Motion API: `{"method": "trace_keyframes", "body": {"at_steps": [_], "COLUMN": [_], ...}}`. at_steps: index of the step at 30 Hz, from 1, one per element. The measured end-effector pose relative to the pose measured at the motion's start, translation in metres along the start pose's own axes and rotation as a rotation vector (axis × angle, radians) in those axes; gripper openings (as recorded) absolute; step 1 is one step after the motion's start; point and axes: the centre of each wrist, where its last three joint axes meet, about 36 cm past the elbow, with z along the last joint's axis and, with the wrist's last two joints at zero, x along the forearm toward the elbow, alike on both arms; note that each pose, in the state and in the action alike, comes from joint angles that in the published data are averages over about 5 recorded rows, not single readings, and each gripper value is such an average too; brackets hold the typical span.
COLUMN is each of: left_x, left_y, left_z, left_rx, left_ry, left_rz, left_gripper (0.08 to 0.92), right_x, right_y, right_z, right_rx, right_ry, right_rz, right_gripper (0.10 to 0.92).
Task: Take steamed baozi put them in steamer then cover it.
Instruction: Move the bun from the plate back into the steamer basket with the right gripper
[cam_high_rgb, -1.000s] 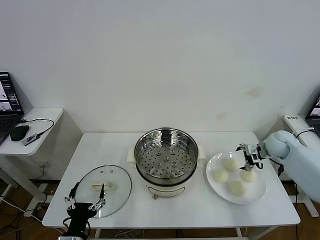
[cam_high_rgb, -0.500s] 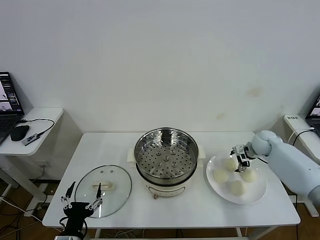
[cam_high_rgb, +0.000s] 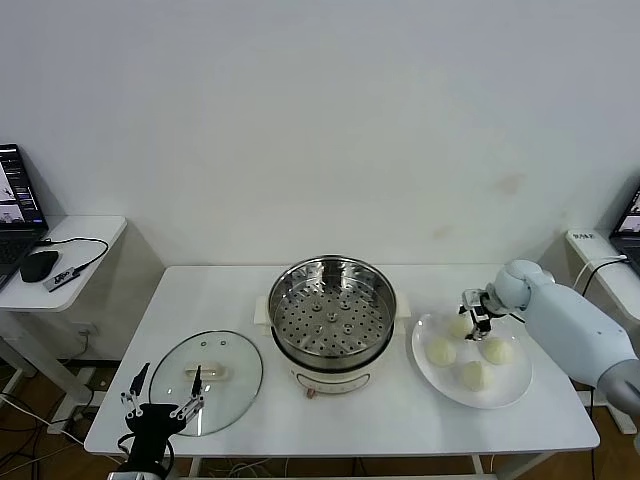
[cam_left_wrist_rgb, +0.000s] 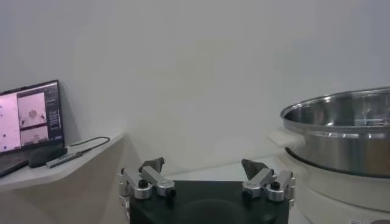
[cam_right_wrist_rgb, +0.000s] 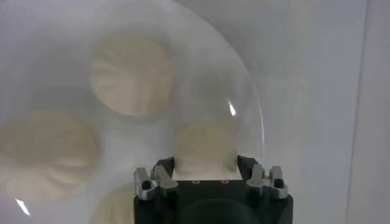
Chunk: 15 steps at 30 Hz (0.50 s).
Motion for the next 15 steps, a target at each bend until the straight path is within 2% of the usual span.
{"method": "trace_keyframes", "body": {"at_steps": [8,15], "left_x": [-0.001,-0.004], "left_y": [-0.001,-0.002], "left_z": [-0.002,-0.003], "left_rx": [0.000,-0.002], "left_ry": [-0.009,-0.016], "left_rz": [0.005,0.017], "left_gripper": [0.823,0.823], "right_x": [0.018,0.063], "right_y": [-0.009,-0.023], "right_z": [0.001,0.004], "right_rx": [0.009,0.016], "right_ry": [0.001,-0.018], "right_rz": [0.001,0.022], "right_gripper": [0.605,0.611]}}
